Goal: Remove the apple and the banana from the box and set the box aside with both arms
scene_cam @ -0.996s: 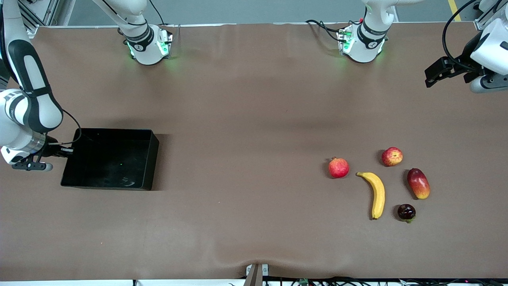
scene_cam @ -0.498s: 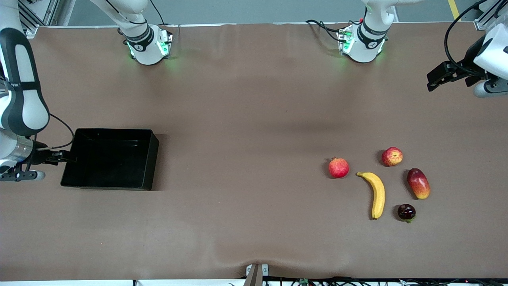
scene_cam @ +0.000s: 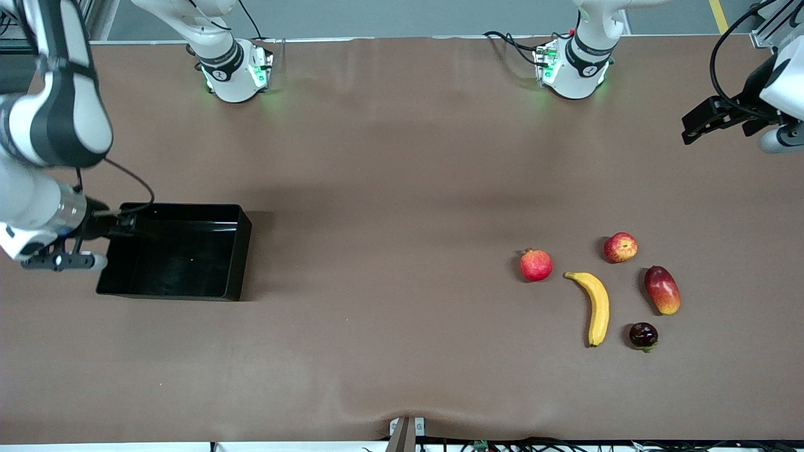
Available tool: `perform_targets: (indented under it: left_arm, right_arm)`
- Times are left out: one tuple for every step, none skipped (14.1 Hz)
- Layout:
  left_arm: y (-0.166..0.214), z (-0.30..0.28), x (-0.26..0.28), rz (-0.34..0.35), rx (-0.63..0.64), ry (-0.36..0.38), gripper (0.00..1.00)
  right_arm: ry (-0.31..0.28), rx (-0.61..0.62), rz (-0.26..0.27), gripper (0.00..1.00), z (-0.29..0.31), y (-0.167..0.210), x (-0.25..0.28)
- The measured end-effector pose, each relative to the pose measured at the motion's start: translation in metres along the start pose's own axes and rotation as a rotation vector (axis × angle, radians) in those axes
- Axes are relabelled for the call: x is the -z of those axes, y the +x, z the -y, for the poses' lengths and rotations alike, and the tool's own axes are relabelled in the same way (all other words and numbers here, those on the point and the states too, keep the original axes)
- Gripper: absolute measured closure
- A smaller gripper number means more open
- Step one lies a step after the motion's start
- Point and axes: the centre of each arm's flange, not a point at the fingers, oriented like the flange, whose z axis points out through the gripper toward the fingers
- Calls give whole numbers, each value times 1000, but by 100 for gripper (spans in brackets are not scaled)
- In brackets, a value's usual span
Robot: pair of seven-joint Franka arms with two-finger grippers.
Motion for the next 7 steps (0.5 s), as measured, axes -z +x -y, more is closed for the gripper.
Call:
perform_targets:
  left_arm:
    - [0,2,1,-2,3,-1,0]
    - [0,3,2,-4,5,-1,0]
    - [0,3,2,-5,6,-1,0]
    - [0,3,3,-5,6,-1,0]
    - [0,3,3,-6,6,-1,0]
    - [0,3,3,-7,6,-2,0]
    - [0,3,4,-8,7,-2,0]
  right_arm:
    - [-3,-2,-11,0,2,-9,18]
    - [-6,-6,-22,0,1,-18,33]
    - [-8,-10,-29,0,-1,-25,45]
    - [-10,-14,-35,0,-3,-30,54]
    - [-11,-17,-40,0,-4,-35,61]
    - [-12,-20,-41,0,-5,-40,68]
    - [-13,-28,-37,0,-9,-46,74]
